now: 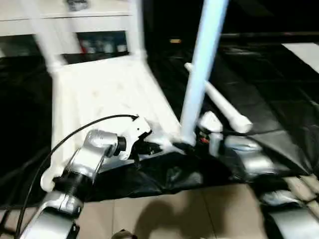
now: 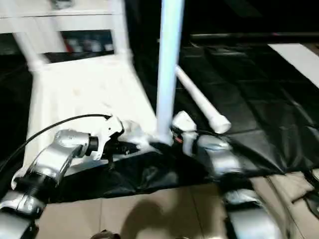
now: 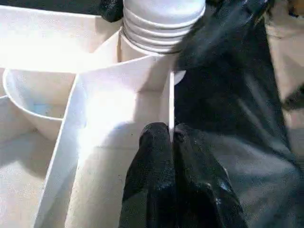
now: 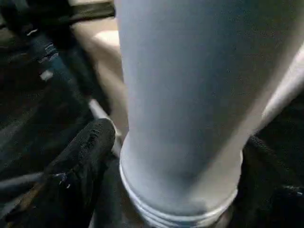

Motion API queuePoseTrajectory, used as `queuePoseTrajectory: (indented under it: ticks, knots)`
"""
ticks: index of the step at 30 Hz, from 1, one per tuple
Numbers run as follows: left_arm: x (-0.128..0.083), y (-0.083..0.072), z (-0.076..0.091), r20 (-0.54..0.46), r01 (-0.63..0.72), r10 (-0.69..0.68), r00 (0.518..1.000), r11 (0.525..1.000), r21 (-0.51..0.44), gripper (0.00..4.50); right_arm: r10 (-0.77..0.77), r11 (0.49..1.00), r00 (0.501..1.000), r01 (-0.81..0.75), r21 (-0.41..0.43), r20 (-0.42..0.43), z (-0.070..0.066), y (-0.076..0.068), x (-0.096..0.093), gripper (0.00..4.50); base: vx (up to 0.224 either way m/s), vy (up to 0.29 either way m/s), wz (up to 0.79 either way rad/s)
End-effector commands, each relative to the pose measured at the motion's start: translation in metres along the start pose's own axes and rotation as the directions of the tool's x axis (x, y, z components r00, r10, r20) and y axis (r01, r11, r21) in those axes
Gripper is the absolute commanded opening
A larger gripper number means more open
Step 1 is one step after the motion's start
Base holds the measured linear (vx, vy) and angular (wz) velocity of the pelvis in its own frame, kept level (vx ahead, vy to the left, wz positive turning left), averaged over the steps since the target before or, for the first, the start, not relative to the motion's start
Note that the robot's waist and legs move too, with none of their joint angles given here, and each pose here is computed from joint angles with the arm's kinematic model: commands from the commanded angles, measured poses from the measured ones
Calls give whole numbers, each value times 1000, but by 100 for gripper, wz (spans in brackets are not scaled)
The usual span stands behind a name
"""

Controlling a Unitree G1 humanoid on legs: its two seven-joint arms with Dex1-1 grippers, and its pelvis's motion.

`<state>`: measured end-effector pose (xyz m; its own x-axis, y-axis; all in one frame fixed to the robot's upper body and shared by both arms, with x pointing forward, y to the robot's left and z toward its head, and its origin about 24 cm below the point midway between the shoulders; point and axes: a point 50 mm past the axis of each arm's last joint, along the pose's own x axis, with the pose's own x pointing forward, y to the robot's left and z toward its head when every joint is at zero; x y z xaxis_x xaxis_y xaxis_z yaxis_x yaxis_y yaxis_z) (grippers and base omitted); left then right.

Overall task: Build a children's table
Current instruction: Rotate leg to tighten

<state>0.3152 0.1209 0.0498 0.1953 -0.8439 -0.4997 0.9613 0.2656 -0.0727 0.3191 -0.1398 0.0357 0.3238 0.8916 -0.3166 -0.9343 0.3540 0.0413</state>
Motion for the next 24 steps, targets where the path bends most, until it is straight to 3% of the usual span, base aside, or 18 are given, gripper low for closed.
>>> queuePoseTrajectory:
  ticks: [1, 10, 17, 21, 24]
  knots:
    - [4, 6, 25, 30, 4, -7, 1000, 996, 94, 0, 256, 967, 965, -255, 28, -58, -12, 30, 20, 375, 0, 0, 0]
    - [1, 14, 23, 10, 20, -21, 1000, 995, 100, 0, 347, 937, 935, -344, 62, -66, -11, 40, 18, 305, 0, 0, 0]
    - [1, 12, 20, 38, 8, -12, 999, 996, 83, 0, 311, 949, 949, -308, 70, -45, -11, 40, 24, 276, 0, 0, 0]
    - [-1, 15, 21, 86, -75, 71, 994, 996, 52, 0, 52, 994, 999, -51, 98, -7, -7, 25, 38, 274, 0, 0, 0]
    - [0, 15, 21, 116, -179, 178, 977, 984, 4, 0, -238, 956, 971, 235, 174, 0, -4, 8, 52, 273, -13, 2, -6]
